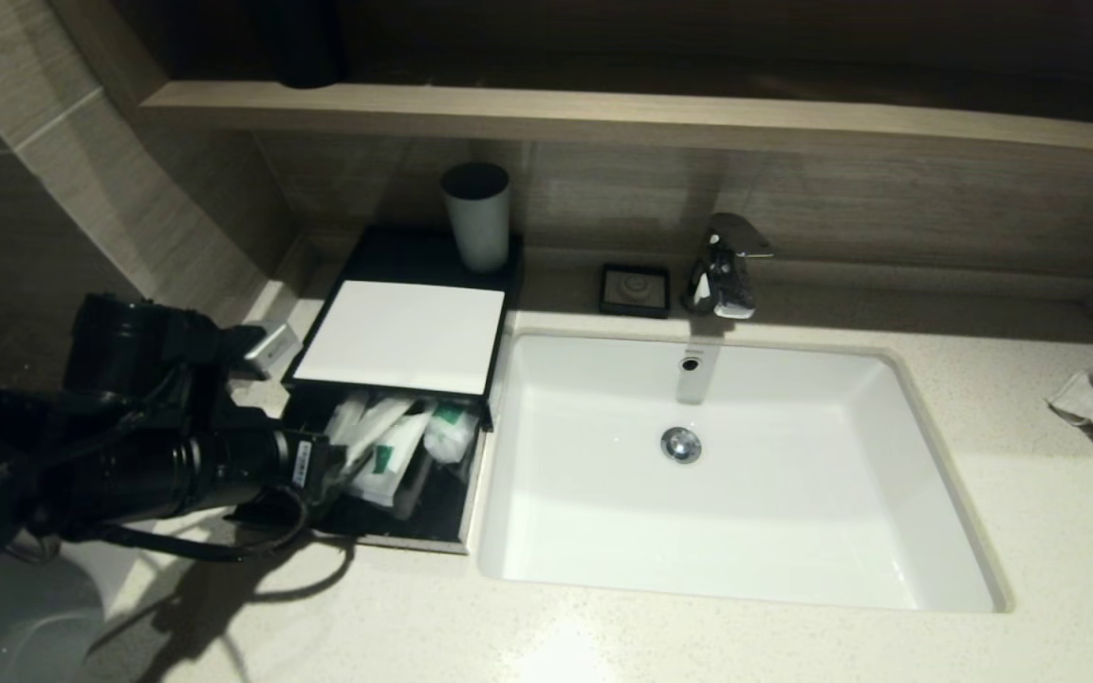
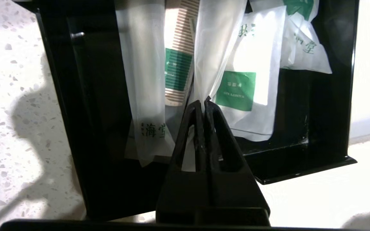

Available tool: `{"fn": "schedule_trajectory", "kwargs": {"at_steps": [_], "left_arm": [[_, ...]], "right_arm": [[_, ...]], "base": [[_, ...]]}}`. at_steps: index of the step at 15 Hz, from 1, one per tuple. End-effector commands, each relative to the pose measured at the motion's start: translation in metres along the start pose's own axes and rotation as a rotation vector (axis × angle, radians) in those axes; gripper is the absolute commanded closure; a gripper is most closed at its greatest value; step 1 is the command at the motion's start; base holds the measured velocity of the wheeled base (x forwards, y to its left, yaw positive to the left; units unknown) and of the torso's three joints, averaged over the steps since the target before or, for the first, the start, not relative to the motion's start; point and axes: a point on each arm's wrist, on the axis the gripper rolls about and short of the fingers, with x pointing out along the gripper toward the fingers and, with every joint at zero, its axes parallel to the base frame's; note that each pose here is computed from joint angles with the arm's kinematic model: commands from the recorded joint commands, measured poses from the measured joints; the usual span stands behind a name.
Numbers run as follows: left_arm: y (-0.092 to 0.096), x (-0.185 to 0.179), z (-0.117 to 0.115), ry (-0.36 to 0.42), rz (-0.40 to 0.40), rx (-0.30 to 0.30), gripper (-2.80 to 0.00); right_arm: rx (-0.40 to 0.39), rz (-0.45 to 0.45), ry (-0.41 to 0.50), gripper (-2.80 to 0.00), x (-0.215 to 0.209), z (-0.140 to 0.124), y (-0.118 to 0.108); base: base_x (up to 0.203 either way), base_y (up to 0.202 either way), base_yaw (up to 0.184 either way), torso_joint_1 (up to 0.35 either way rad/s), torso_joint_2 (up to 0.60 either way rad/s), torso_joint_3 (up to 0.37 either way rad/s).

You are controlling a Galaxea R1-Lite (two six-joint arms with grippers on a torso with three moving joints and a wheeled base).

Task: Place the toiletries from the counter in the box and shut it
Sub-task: Place the bathroom toiletry into the drawer

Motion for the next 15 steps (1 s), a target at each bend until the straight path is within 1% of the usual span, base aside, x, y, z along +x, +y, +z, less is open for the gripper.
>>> {"fn": "schedule_trajectory", "kwargs": {"at_steps": [1, 8, 10, 15], "left_arm": [[0.0, -0.001, 0.0, -0.004, 0.0, 0.0, 0.0], [-0.003, -0.027, 0.003, -0.031, 0.01, -0.001, 0.0], [-0.003, -0.034, -0.002, 0.014, 0.023, -0.012, 0.0], [0.0, -0.038, -0.006, 0.035, 0.101, -0.031, 0.0]], "right_arm": [[0.0, 0.0, 0.0, 0.0, 0.0, 0.0, 0.0], [0.0, -0.001, 0.0, 0.0, 0.0, 0.0, 0.0], [0.0, 0.0, -0.001, 0.0, 0.0, 0.0, 0.0], [0.0, 0.0, 0.0, 0.0, 0.0, 0.0, 0.0]], "base": [[0.0, 0.0, 0.0, 0.0, 0.0, 0.0], [0.0, 0.0, 0.0, 0.0, 0.0, 0.0], [0.0, 0.0, 0.0, 0.0, 0.0, 0.0], [0.0, 0.0, 0.0, 0.0, 0.0, 0.0]]}}
